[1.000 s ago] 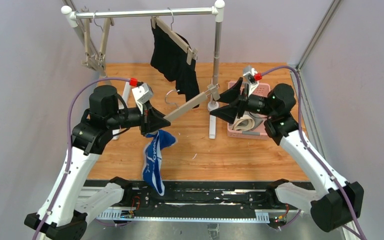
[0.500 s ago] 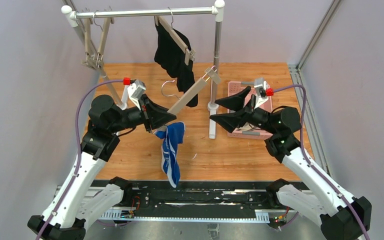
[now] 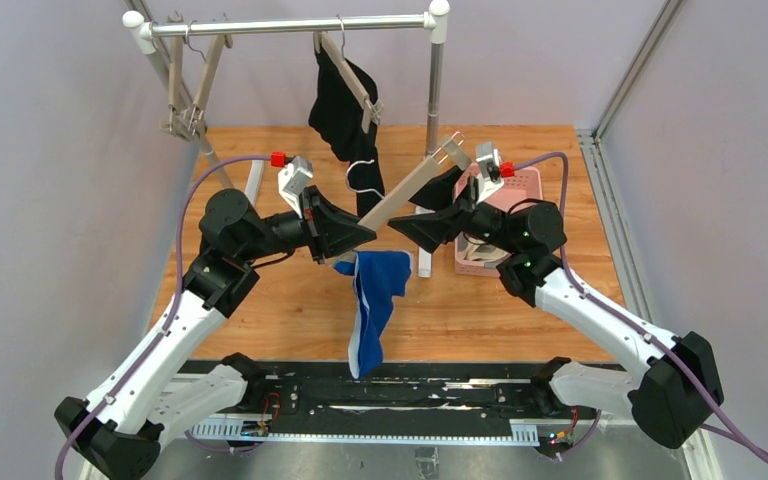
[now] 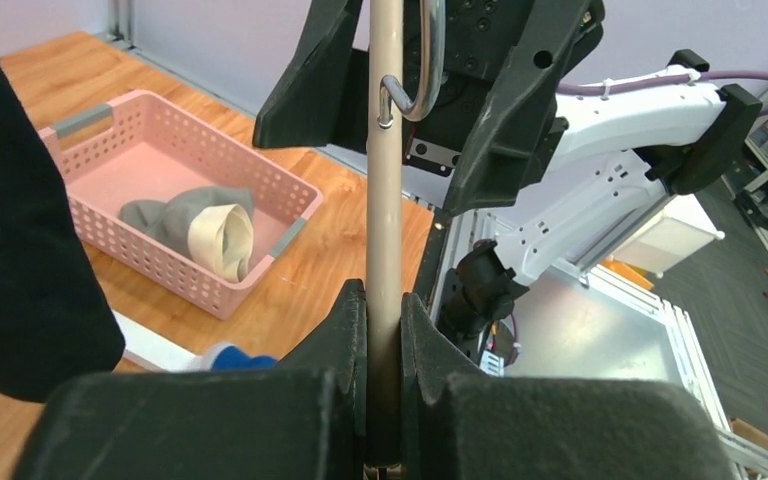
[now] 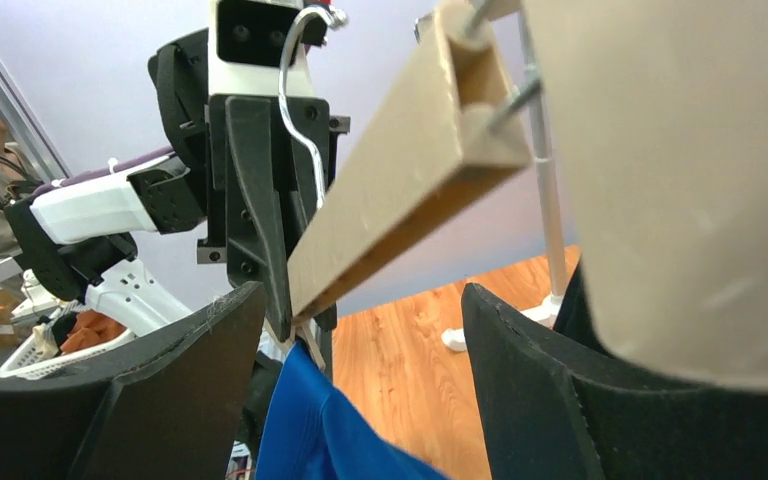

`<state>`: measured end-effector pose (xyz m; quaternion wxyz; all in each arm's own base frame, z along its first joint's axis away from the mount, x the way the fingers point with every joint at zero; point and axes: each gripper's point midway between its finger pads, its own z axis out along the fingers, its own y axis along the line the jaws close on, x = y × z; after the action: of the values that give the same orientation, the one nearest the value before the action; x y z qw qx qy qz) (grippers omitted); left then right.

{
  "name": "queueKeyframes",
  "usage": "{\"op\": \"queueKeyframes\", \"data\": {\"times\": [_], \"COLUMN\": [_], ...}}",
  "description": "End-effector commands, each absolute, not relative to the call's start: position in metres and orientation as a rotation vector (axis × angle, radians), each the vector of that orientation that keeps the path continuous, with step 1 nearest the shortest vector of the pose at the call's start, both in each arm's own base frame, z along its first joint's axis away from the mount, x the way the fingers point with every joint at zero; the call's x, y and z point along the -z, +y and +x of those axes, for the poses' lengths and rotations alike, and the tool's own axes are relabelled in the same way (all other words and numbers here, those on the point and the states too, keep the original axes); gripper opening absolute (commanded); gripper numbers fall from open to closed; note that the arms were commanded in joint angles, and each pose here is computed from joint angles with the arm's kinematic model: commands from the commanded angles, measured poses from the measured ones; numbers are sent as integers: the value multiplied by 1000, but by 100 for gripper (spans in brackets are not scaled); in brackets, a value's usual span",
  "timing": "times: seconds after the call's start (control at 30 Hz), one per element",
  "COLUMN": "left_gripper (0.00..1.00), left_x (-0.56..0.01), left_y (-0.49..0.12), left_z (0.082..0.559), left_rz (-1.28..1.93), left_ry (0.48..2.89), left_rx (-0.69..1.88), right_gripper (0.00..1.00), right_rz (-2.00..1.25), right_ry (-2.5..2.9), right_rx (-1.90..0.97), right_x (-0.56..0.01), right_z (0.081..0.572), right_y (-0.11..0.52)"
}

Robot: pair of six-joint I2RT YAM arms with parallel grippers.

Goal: Remove the underwear clipped to the hanger

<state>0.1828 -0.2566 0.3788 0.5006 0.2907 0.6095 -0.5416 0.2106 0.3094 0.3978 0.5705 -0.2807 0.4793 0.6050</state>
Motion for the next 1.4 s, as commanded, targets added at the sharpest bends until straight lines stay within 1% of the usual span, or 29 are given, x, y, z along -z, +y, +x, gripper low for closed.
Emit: {"op": "queueKeyframes", "data": {"times": [0.0,0.2,0.53,0.6,0.67,0.7,0.77,0.9,0.93,0.97,1.03,1.07,1.13,1.2,1.27,1.37], "left_gripper": [0,0,0,0,0,0,0,0,0,0,4,9,23,33,39,43], "left_x": [-400,-401,-412,-413,-414,-413,-412,-412,-412,-412,-412,-410,-405,-400,-396,-389], "left_y": [-257,-261,-271,-273,-274,-276,-278,-277,-278,-278,-277,-277,-278,-278,-277,-271], "left_z": [182,181,170,168,167,166,166,170,170,171,172,173,173,172,171,174], "left_rz": [709,694,700,702,705,706,709,693,691,689,676,670,668,682,694,700], "left_ry": [1369,1351,1264,1255,1253,1255,1259,1259,1262,1262,1268,1275,1288,1293,1289,1325], "left_rx": [1279,1322,1419,1428,1439,1442,1447,1434,1435,1435,1435,1436,1439,1439,1420,1341], "right_gripper": [73,73,69,68,65,60,46,5,1,1,1,1,1,1,1,1], "right_rz": [-669,-647,-611,-604,-601,-600,-610,-635,-636,-636,-633,-629,-618,-627,-641,-649], "right_ry": [924,881,813,799,795,797,801,825,834,834,828,824,817,814,805,783], "right_rx": [-1388,-1363,-1360,-1367,-1369,-1371,-1387,-1412,-1410,-1406,-1393,-1387,-1372,-1358,-1353,-1349], "right_x": [-444,-458,-478,-482,-484,-484,-484,-484,-483,-483,-483,-483,-485,-487,-489,-495], "right_z": [197,199,208,209,210,212,213,213,214,214,213,212,211,209,204,197], "right_y": [304,300,301,302,303,304,308,314,314,313,311,309,306,304,302,297]}}
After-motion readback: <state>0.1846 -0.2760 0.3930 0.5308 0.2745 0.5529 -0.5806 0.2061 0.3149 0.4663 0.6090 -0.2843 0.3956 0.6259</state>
